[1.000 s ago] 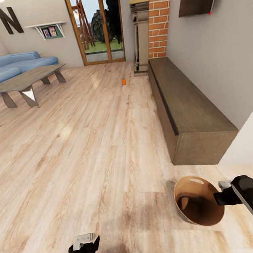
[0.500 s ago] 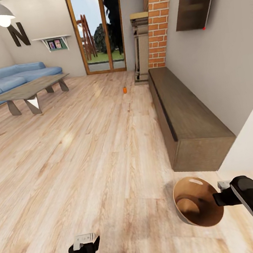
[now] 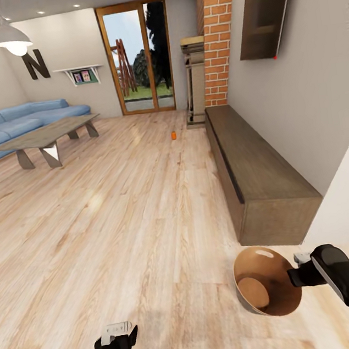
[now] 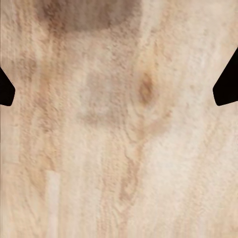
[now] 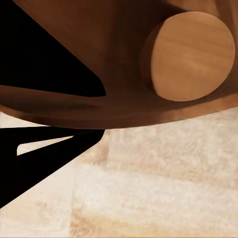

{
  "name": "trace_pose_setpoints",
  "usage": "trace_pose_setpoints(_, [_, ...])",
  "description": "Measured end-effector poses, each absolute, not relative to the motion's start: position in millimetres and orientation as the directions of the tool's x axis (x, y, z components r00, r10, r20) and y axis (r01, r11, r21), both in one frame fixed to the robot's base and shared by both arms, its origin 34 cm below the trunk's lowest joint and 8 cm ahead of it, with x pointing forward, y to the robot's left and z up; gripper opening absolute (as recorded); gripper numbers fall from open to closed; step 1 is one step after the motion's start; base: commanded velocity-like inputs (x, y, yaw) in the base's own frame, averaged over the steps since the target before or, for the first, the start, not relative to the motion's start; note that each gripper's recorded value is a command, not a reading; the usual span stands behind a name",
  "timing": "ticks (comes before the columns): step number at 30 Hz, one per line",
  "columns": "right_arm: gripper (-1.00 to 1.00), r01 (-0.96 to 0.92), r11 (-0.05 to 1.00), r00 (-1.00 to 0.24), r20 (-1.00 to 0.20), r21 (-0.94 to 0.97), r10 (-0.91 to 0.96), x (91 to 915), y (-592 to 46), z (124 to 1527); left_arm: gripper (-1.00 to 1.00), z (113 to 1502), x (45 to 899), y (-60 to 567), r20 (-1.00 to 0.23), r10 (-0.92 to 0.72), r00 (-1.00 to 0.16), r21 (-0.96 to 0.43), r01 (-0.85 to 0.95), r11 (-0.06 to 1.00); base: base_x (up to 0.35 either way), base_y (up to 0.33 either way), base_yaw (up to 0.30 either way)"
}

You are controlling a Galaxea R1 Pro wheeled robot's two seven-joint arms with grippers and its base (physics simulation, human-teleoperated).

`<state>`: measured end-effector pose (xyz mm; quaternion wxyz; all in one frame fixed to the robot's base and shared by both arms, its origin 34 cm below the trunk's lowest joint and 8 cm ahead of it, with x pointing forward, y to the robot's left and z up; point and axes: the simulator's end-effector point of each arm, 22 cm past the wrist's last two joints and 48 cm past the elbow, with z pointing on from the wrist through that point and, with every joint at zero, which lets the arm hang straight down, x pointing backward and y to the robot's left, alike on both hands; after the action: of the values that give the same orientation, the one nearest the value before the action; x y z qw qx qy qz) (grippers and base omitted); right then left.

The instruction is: Put the three can of soda from the living room inside the tash can in the kitchen.

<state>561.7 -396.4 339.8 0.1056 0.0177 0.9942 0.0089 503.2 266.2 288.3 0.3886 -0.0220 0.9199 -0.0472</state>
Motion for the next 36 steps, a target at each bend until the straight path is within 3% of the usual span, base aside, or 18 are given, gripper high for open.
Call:
trace_pose_setpoints(8, [-1.0,-0.018,0.998,-0.974,-0.228,0.06,-0.004,567,-357,348,1.0,303,510,266,-0.736,-0.077,-0.673,-0.104,0.0,0.995,0.0,0.0,0.0])
trace_pose_setpoints(23, [-1.0,-0.043,0.998,-0.964,-0.264,0.046,-0.029,575,-353,378,1.0,334,521,267,-0.76,-0.078,-0.645,-0.103,0.001,0.995,0.0,0.0,0.0])
trace_pose_setpoints(29, [-1.0,-0.087,0.984,-0.964,-0.261,0.158,-0.044,577,-323,393,1.0,347,525,267,-0.76,-0.079,-0.645,-0.103,-0.001,0.995,0.0,0.0,0.0])
trace_pose_setpoints(36, [-1.0,-0.221,0.967,-0.953,-0.238,0.124,-0.187,571,-297,399,1.0,363,529,266,-0.76,-0.081,-0.645,-0.104,-0.003,0.995,0.0,0.0,0.0])
